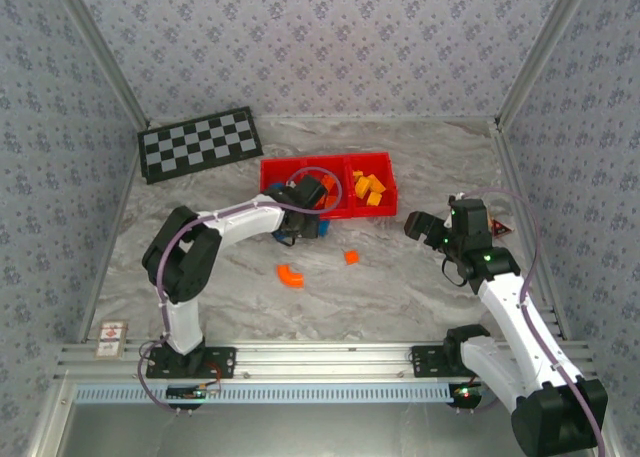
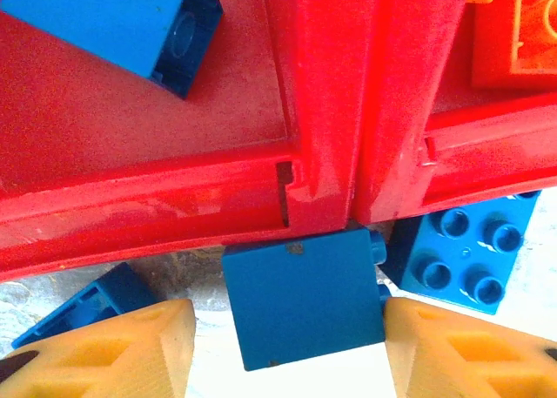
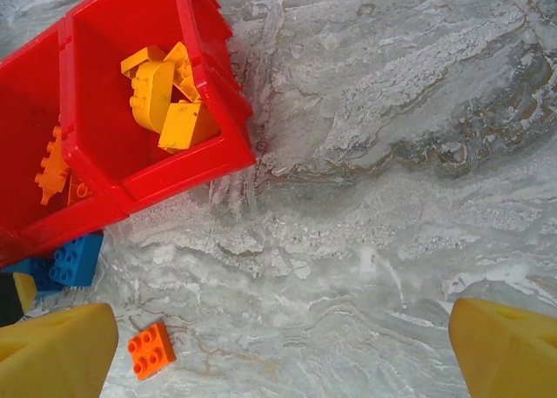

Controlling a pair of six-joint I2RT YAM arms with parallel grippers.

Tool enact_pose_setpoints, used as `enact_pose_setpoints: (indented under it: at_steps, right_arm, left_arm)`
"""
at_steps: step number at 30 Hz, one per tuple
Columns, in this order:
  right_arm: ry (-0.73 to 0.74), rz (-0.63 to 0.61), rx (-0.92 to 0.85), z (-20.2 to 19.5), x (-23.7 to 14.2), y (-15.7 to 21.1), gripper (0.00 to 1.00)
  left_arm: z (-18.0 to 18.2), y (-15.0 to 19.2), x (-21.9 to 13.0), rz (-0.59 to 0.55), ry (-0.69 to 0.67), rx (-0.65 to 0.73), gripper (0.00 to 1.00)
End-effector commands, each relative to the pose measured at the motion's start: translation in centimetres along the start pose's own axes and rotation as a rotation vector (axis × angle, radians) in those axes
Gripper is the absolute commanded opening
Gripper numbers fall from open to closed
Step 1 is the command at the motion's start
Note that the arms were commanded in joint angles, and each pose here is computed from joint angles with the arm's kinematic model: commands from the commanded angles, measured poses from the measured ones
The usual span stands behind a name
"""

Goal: Sort the legos into containers by color
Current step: Pick up the lego from the center of the table.

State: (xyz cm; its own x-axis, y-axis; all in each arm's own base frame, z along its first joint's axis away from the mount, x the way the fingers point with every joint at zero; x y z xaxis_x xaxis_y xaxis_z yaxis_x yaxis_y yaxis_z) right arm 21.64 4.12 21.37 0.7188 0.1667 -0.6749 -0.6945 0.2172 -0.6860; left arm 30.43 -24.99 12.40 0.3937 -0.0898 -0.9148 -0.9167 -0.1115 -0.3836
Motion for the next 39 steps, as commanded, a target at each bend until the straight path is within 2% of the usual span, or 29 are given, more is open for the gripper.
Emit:
enact_pose_setpoints:
  at_steps: [1, 13, 22, 29, 39]
  right_arm:
    - [0.007, 0.016, 0.004, -0.2, 0.0, 0.6, 1.0]
    - [0.01, 0.014, 0.003, -0.2, 0.0, 0.6, 1.0]
    - [0.01, 0.014, 0.003, -0.2, 0.0, 0.6, 1.0]
    - [0.007, 0.013, 0.007, -0.2, -0.1, 0.5, 1.0]
    - [0.006, 0.008, 0.005, -0.1, -0.2, 0.3, 1.0]
  left_arm:
    - [0.0, -0.7, 0.5, -0.009, -0.02, -0.04, 0.59]
    - [-0.5, -1.2, 1.8, 0.004, -0.025, -0.05, 0.59]
    - [0.1, -1.0, 1.9, 0.004, -0.025, -0.069, 0.43]
    - [0.6, -0.8, 1.2, -0.007, -0.016, -0.087, 0.39]
    - [1.4, -0.9, -1.8, -0.069, 0.031, -0.116, 0.37]
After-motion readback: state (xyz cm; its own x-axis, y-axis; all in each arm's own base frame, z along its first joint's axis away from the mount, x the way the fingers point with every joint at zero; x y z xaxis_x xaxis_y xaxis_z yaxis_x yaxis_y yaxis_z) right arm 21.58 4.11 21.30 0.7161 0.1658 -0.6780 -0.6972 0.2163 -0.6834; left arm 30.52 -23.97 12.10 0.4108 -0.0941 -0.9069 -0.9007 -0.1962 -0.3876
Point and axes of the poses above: each hand's point on the last joint's axis, 136 mm out from that joint toward the fingers, its own x axis out along the fingers, its own z axis along the line the jaws close on, y = z × x, the point moved 8 cm from there along -x, back along the fingers, and after that the axes turned 10 degrees about -x, right-handed, at the moved point
